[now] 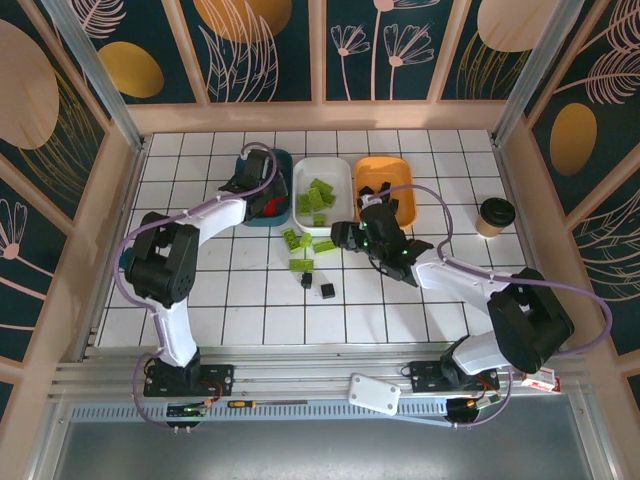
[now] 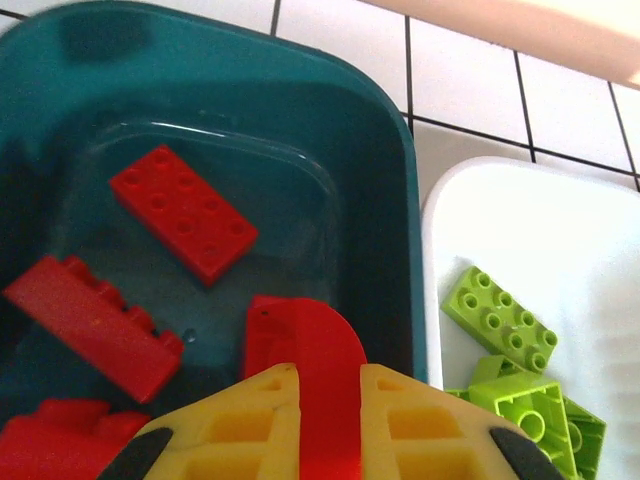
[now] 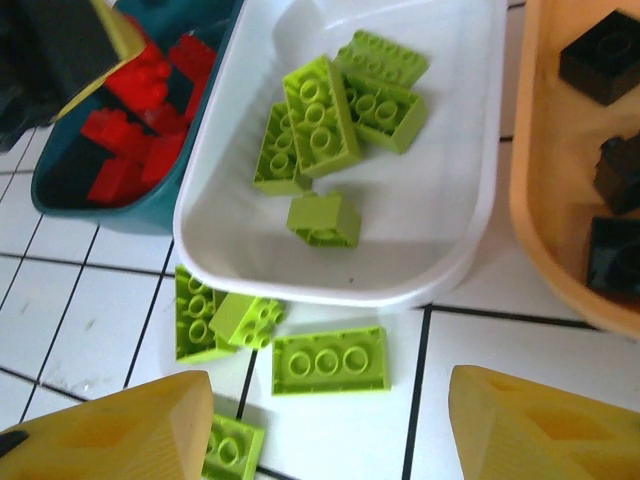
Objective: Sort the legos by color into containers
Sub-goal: Place the lego in the container, then move the lego to the center of the table.
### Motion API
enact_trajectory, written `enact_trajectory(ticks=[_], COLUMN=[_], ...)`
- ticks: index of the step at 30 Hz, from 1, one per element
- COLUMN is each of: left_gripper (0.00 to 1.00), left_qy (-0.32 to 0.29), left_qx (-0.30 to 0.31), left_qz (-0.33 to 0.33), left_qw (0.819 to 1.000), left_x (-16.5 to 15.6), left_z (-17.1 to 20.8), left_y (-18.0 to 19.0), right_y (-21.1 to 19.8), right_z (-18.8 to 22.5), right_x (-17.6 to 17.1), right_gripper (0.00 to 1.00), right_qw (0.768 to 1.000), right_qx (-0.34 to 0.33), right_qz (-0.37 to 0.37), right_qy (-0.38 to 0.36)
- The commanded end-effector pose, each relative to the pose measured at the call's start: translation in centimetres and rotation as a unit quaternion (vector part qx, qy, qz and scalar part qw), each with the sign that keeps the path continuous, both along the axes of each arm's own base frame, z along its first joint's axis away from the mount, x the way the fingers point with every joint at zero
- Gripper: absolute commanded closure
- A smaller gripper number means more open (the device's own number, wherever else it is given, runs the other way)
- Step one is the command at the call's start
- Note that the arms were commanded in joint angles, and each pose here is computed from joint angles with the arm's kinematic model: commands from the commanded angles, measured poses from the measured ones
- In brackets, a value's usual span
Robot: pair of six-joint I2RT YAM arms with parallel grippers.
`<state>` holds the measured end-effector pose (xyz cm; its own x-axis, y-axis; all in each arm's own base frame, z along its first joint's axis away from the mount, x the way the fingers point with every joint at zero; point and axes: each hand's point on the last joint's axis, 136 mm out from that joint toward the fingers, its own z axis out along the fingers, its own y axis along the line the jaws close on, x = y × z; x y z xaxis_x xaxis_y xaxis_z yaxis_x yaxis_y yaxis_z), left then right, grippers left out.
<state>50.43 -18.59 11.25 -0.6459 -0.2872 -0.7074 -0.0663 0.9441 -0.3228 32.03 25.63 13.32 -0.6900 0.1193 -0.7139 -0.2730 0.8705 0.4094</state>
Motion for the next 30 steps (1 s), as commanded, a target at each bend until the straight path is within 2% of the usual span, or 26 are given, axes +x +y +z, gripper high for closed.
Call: enact_trajectory(ticks=[1,4,9,11,15,22,30], left_gripper=[0.81,0.69,0.43,0.31,0.16,0.07,0.03], left_qy=[-0.004,-0.008,-0.036,-0.054,-0.078,-0.090,-0.079], left_qx=[-0.010,-0.019,-0.060,-0.087,-0.146,-0.181,-0.163], left_qz=[-0.012,-0.019,-0.038,-0.047,-0.066,-0.060,-0.045], left_qw=[1.000,1.000,0.997,0.994,0.984,0.977,0.982], left_x=[1.4,1.7,0.3,-1.1,-5.6,-14.2,-18.6], left_z=[0.7,1.2,4.9,6.8,9.0,8.4,6.4], left_y=[-0.8,-1.2,-1.9,-1.9,-1.7,0.6,3.3], right_y=[1.1,2.4,4.3,4.9,5.2,6.6,6.7], right_z=[-0.3,-1.4,-3.0,-3.5,-4.6,-6.7,-10.9], right_x=[-1.7,-3.0,-4.1,-4.1,-3.3,-2.7,-3.6], right_gripper=[0.36,0.36,0.36,0.36,0.36,0.36,0.40], right_qw=[1.000,0.998,0.997,0.997,0.996,0.994,0.986], right_qx=[0.007,-0.001,-0.018,-0.020,-0.040,-0.062,-0.111], right_qz=[0.027,0.050,0.069,0.071,0.060,0.061,0.054], right_qy=[0.007,0.022,0.038,0.039,0.046,0.064,0.111])
